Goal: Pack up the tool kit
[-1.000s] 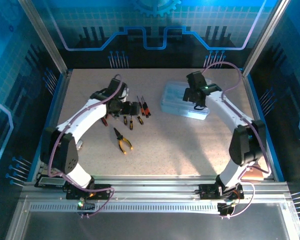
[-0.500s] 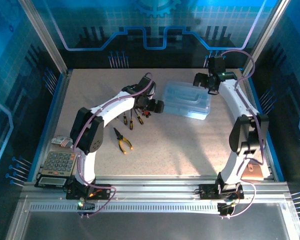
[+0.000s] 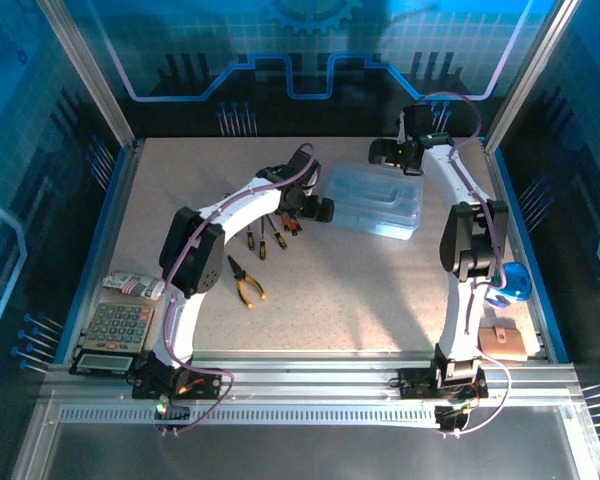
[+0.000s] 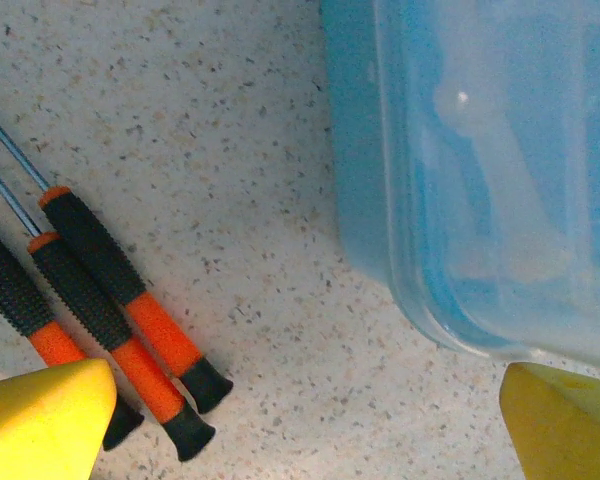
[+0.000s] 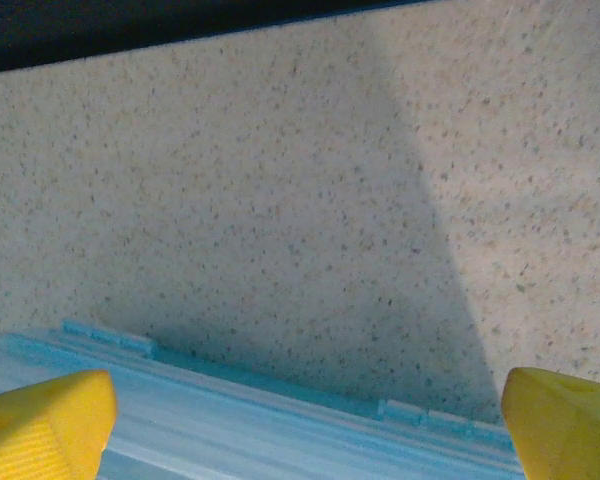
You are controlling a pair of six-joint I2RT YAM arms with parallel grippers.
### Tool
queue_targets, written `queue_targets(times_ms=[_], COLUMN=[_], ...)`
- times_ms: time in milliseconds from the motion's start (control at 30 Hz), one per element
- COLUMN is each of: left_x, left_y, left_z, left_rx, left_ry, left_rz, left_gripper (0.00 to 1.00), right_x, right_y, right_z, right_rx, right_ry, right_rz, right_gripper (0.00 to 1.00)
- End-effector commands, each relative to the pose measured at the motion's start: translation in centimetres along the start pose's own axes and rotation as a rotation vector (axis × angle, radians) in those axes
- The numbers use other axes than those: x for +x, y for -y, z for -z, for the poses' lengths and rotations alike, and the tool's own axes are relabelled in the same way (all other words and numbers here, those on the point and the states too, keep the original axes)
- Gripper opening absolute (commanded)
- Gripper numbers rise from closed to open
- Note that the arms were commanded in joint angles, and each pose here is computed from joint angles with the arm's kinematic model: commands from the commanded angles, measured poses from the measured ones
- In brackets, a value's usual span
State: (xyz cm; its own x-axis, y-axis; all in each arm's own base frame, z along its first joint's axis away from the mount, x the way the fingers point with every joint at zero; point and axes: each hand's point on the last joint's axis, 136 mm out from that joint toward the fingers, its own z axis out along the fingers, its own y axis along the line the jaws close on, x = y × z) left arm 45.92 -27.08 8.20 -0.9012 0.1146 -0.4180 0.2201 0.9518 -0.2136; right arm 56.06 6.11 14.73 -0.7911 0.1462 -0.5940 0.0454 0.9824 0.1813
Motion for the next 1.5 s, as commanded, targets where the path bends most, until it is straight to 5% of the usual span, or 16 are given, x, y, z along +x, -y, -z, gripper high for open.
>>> queue_targets(times_ms=[0, 400, 733, 1233, 1467], left_x=[-1.2, -6.7, -8.4, -8.1, -4.9], left_y=[-1.5, 0.9, 3.7, 2.4, 1.1], left_z=[-0.2, -1.6, -1.2, 2.9, 7.0], left_rx=[-0.017, 0.066, 0.172, 0.146, 0.158], left_ry=[-0.007, 0.059, 0.107, 0.130, 0.120], left_rz=[0.010, 0.032, 0.050, 0.014, 0.028], left_gripper=[0.99, 0.99, 0.99, 0.99, 0.99], right_x=[1.5, 10.8, 15.3, 12.3, 12.8], right_y=[0.3, 1.4, -1.9, -1.8, -0.7], right_z=[0.7, 6.2, 10.1, 9.3, 7.3], right_rx=[-0.043, -0.009, -0.097, -0.096, -0.095], right_ry=[-0.016, -0.006, -0.041, -0.221, -0.329], right_rz=[0.011, -0.114, -0.121, 0.130, 0.181], right_gripper=[1.00, 1.00, 1.00, 1.00, 0.99])
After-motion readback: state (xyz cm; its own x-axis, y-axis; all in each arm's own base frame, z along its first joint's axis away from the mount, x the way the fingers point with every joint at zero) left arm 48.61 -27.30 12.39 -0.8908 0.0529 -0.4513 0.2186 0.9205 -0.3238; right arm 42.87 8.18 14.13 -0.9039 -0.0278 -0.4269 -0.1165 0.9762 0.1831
